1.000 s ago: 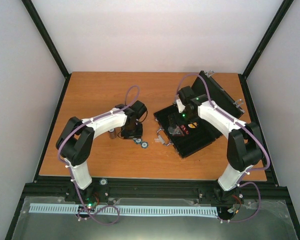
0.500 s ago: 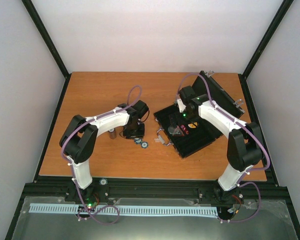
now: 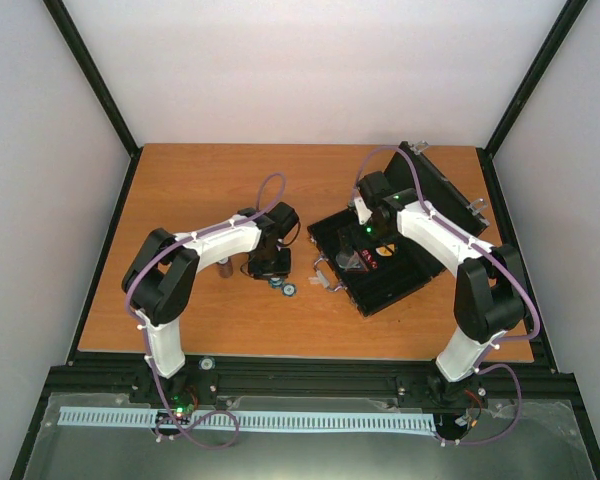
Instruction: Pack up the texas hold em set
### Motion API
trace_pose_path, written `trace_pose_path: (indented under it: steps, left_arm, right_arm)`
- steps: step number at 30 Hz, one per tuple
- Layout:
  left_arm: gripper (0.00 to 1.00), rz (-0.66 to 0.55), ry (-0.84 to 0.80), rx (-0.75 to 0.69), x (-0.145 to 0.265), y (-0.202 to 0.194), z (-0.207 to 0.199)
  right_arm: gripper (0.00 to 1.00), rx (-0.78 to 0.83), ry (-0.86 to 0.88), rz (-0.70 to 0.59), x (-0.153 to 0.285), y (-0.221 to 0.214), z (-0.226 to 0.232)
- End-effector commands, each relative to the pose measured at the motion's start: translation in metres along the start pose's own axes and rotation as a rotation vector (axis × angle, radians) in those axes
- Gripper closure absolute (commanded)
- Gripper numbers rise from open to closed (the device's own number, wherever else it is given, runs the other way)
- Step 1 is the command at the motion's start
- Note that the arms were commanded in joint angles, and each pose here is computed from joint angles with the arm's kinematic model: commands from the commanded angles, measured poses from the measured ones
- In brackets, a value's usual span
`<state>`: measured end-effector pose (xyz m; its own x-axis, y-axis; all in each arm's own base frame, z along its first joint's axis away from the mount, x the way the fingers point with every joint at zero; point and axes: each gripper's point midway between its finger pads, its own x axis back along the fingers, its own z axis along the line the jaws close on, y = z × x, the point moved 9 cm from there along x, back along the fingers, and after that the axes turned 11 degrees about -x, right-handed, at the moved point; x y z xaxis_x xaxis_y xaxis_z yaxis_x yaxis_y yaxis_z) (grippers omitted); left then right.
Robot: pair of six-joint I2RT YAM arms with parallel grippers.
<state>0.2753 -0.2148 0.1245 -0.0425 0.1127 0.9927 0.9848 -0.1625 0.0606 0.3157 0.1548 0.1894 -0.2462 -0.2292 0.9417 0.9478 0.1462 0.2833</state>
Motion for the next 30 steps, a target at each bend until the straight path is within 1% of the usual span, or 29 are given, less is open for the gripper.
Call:
trace_pose_path:
  steps: [1,4,7,14,15,19,22,30]
  left_arm:
    - [0.69,-0.026,-0.032,-0.019,0.005,0.006,-0.009]
    - [0.59,-0.023,-0.034,-0.020,0.003,0.005,-0.009]
    - [0.54,-0.017,-0.032,-0.017,0.002,0.005,-0.009]
    - [0.49,-0.013,-0.016,-0.016,0.001,0.003,-0.007]
    - [0.48,-0.011,-0.014,-0.016,0.000,0.002,-0.006]
    - [0.46,-0.015,-0.013,-0.018,0.003,0.001,-0.006]
    - [0.42,-0.027,-0.005,-0.022,0.009,0.001,-0.005]
    - [0.37,-0.022,-0.001,-0.022,0.006,0.001,-0.005]
  right_arm:
    - [0.00,-0.019,-0.003,0.004,-0.006,0.000,-0.004]
    - [0.00,-0.018,-0.004,0.005,-0.006,0.000,-0.004]
    - [0.00,-0.018,-0.001,0.006,-0.006,-0.001,-0.004]
    - [0.00,-0.018,0.002,0.009,-0.007,-0.001,-0.003]
    - [0.00,-0.018,0.005,0.008,-0.007,0.000,-0.003]
    - [0.00,-0.019,0.010,0.013,-0.008,-0.001,-0.003]
    - [0.00,-0.017,0.012,0.015,-0.009,-0.001,-0.003]
    - [0.00,-0.012,0.018,0.015,-0.008,0.001,-0.002]
